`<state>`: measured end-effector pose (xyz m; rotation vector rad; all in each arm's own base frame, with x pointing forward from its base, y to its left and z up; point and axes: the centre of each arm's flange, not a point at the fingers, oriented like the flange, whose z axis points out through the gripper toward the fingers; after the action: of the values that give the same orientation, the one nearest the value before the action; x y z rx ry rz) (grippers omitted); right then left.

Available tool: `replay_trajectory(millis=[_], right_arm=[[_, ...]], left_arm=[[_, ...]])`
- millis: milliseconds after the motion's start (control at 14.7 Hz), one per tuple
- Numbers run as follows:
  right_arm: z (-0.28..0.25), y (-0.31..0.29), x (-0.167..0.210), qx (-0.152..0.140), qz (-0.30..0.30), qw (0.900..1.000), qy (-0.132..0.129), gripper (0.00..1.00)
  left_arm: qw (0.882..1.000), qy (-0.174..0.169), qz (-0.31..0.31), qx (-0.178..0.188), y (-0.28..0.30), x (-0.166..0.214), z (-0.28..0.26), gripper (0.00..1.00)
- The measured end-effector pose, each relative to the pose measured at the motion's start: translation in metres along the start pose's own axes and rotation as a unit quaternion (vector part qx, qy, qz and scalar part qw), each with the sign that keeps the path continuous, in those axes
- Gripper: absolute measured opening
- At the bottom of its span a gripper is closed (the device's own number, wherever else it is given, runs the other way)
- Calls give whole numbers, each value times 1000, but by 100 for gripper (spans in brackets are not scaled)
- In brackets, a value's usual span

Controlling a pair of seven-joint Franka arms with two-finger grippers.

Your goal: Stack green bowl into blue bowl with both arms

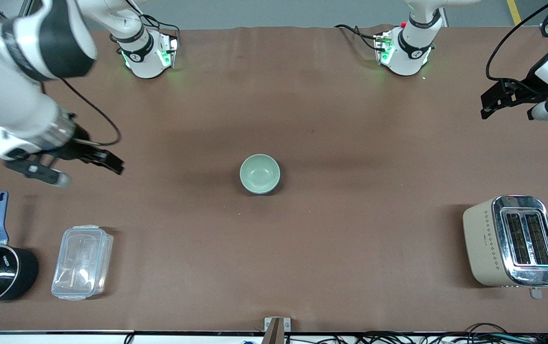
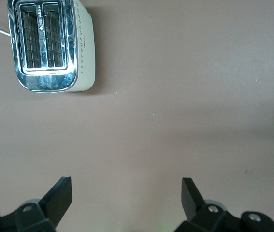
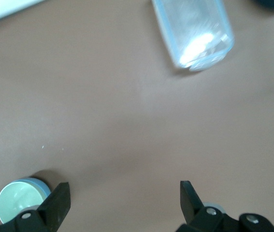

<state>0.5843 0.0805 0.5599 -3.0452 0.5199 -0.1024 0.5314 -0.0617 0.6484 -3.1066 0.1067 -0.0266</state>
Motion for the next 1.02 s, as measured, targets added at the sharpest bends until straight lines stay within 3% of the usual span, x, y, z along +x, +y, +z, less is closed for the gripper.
replay_trajectory(millis=[136, 409, 682, 1023], right_arm=[[-30, 29, -6, -1, -6, 1000, 0, 100], [-64, 66, -25, -24, -21, 999, -25, 100], [-92, 111, -10, -20, -80, 997, -7, 100], [-96, 116, -12, -23, -98, 995, -20, 100]], left_arm=[[1000, 0, 0, 0, 0, 0, 0, 100], [1000, 3, 1, 0, 1, 0, -2, 100], [1000, 4, 3, 0, 3, 0, -2, 100], [1000, 4, 3, 0, 3, 0, -2, 100]])
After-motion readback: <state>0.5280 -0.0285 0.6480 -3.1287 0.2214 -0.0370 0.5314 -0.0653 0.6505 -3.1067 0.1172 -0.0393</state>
